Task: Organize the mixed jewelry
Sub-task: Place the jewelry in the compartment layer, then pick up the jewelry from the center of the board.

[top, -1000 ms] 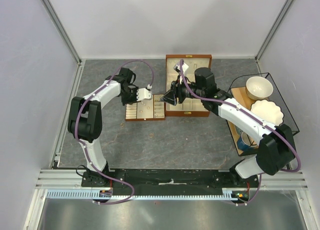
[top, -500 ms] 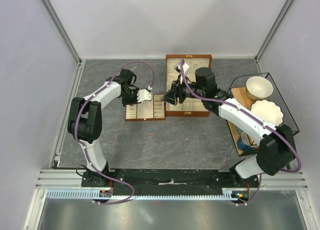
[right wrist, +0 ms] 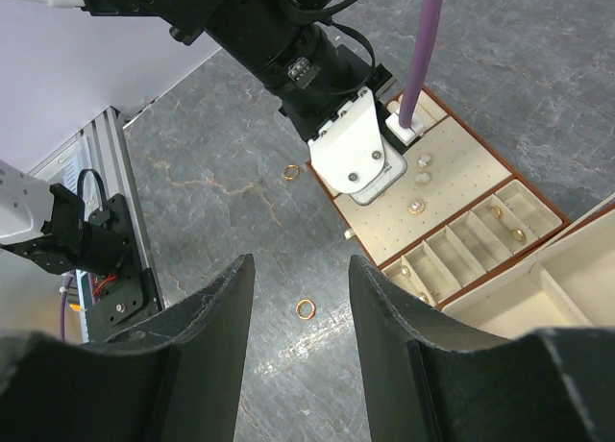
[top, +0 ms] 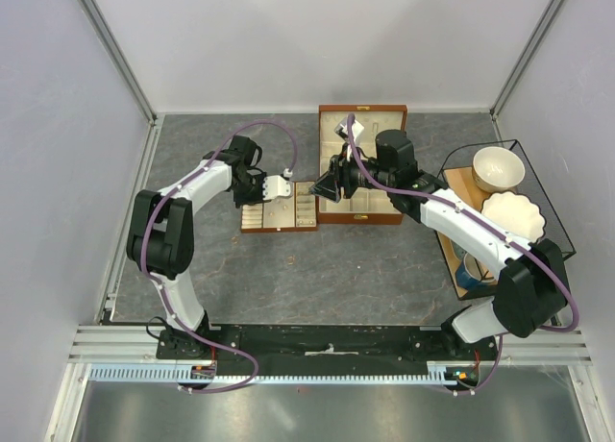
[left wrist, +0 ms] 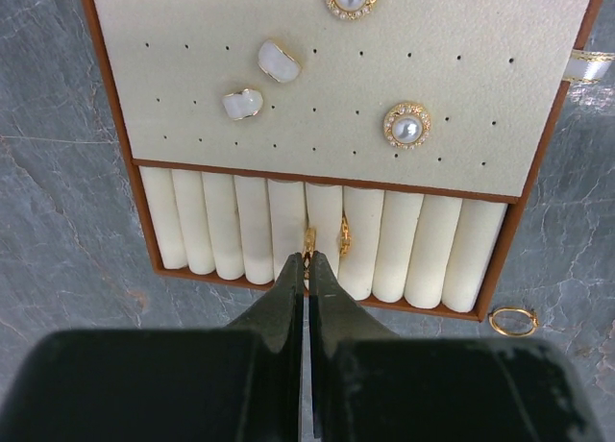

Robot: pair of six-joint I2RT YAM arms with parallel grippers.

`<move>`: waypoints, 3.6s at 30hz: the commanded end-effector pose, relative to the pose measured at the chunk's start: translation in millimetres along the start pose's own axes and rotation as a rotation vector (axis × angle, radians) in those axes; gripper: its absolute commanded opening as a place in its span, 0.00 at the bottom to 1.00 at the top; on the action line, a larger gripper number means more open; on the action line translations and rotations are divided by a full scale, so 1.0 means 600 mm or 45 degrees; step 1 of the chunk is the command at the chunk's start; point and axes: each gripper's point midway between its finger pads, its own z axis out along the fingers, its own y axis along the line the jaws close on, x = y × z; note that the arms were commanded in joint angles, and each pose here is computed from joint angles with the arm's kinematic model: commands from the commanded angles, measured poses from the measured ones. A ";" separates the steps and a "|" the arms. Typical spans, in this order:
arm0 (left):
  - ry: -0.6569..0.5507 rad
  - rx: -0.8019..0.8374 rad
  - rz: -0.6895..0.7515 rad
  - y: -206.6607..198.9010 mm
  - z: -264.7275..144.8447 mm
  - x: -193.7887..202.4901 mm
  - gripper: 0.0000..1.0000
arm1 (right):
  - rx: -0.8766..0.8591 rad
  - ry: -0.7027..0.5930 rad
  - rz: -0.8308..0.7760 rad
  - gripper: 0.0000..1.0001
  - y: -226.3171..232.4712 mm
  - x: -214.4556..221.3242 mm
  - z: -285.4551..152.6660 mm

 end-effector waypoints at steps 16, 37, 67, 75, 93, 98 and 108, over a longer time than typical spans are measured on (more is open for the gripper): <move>0.066 0.023 0.075 0.025 0.033 0.004 0.02 | -0.026 -0.073 -0.054 0.52 0.013 -0.027 -0.014; -0.062 -0.157 -0.030 0.050 -0.042 -0.050 0.48 | -0.022 -0.090 -0.061 0.52 0.016 -0.032 -0.023; -0.126 -0.067 -0.411 -0.166 -0.067 0.052 0.48 | 0.025 -0.057 -0.118 0.54 0.006 -0.019 -0.029; -0.081 -0.102 -0.473 -0.150 -0.043 0.059 0.41 | 0.023 -0.054 -0.115 0.53 0.004 -0.018 -0.028; -0.032 -0.025 -0.510 -0.137 -0.031 0.078 0.33 | 0.022 -0.063 -0.130 0.51 0.009 -0.013 -0.037; -0.015 0.006 -0.525 -0.131 -0.029 0.093 0.33 | 0.018 -0.064 -0.131 0.51 0.011 -0.013 -0.037; -0.047 0.051 -0.540 -0.128 -0.025 0.088 0.32 | 0.016 -0.062 -0.132 0.50 0.010 -0.011 -0.037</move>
